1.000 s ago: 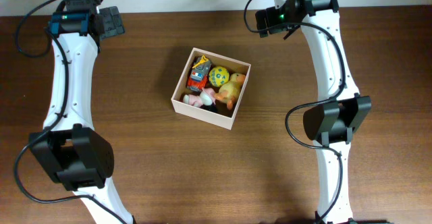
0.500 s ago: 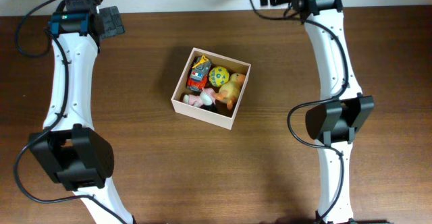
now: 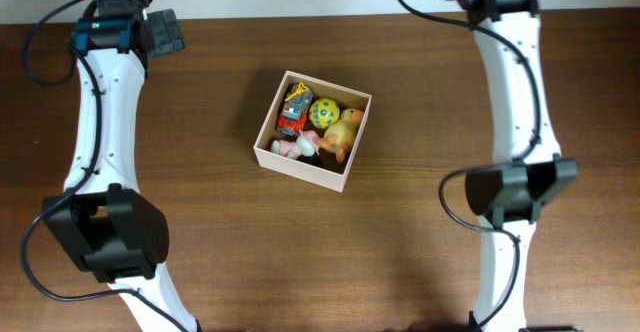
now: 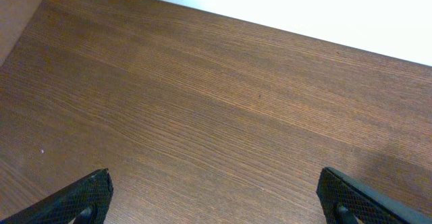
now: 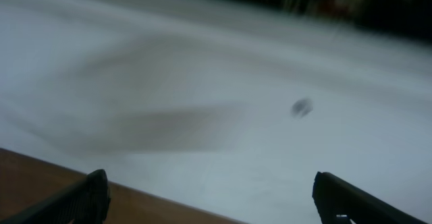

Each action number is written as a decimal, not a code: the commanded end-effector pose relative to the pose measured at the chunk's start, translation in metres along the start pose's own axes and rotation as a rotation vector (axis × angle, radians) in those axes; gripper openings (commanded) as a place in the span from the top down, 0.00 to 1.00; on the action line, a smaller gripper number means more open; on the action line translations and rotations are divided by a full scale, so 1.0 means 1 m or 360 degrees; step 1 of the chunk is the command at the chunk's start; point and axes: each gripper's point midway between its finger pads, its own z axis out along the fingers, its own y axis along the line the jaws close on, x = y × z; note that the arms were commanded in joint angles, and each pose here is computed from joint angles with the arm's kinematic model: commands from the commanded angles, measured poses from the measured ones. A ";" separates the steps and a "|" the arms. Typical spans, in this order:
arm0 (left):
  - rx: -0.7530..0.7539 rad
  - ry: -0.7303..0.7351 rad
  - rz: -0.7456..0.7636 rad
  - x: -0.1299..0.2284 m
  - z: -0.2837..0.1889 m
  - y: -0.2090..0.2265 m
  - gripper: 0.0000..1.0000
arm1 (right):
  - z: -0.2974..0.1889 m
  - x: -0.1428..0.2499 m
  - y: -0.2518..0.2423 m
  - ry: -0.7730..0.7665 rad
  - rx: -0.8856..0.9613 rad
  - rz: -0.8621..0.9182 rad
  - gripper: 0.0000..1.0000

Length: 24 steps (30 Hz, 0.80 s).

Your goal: Pack container

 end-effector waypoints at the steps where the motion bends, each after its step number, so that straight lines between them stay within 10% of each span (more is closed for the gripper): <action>1: -0.0015 -0.0009 -0.0021 -0.002 -0.002 0.002 0.01 | -0.062 -0.060 -0.015 -0.0186 0.0086 -0.0117 0.01; 24: -0.0015 -0.0009 -0.0021 -0.002 -0.002 0.002 0.01 | -0.295 -0.106 -0.013 -0.0253 0.0177 -0.0116 0.01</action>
